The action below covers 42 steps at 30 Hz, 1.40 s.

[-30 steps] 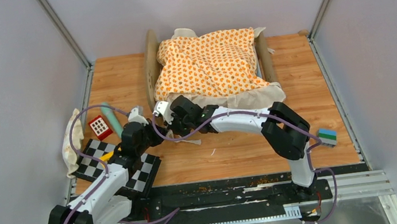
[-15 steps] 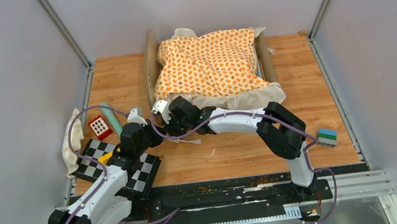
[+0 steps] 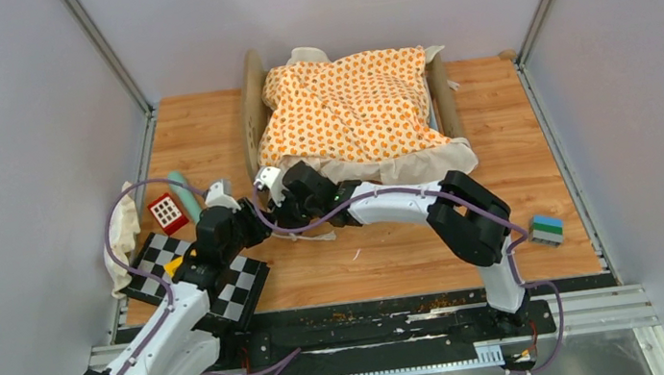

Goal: Set up the pet bed
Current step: Tie the ropes to the bed frame.

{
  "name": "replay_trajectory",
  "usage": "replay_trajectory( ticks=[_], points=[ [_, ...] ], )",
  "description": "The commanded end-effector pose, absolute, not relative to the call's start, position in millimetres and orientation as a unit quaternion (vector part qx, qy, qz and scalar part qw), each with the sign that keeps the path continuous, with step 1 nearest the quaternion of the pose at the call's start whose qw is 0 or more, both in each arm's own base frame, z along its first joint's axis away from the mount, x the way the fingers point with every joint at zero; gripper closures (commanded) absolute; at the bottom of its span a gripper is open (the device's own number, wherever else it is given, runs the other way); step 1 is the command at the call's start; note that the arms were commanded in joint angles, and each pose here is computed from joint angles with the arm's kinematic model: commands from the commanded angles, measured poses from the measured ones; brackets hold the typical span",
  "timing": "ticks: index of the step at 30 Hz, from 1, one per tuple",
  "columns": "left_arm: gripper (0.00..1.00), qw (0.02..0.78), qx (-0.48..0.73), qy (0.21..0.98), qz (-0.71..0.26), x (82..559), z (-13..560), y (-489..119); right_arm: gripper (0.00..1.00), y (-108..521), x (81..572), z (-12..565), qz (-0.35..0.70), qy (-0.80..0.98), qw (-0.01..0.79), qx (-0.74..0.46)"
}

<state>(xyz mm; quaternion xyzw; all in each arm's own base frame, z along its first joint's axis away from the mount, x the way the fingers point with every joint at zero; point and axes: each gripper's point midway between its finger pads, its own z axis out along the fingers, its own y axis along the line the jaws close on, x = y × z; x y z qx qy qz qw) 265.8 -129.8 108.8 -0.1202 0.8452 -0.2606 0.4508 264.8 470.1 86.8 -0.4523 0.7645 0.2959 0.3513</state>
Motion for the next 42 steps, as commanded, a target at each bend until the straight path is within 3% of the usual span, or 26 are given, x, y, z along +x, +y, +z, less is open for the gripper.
replay_trajectory(
  ticks=[1,12,32,36,42],
  points=[
    [0.54,0.463,-0.1,0.839,-0.267,266.8,132.7,-133.7,1.0,490.4,268.8,104.0,0.332,0.743,0.382,-0.438],
    [0.48,0.437,-0.14,0.877,-0.143,278.5,102.4,-97.8,1.0,462.4,279.9,97.8,0.262,0.781,0.386,-0.416],
    [0.5,0.371,-0.129,0.914,-0.098,314.4,45.2,-109.2,1.0,451.9,252.1,125.5,0.302,0.744,0.385,-0.454],
    [0.63,0.359,-0.126,0.92,-0.096,317.9,34.6,-112.2,1.0,450.7,251.0,128.0,0.303,0.743,0.386,-0.455],
    [0.97,0.344,-0.122,0.925,-0.107,314.0,23.0,-117.4,1.0,446.8,254.6,124.8,0.291,0.75,0.389,-0.449]
  ],
)
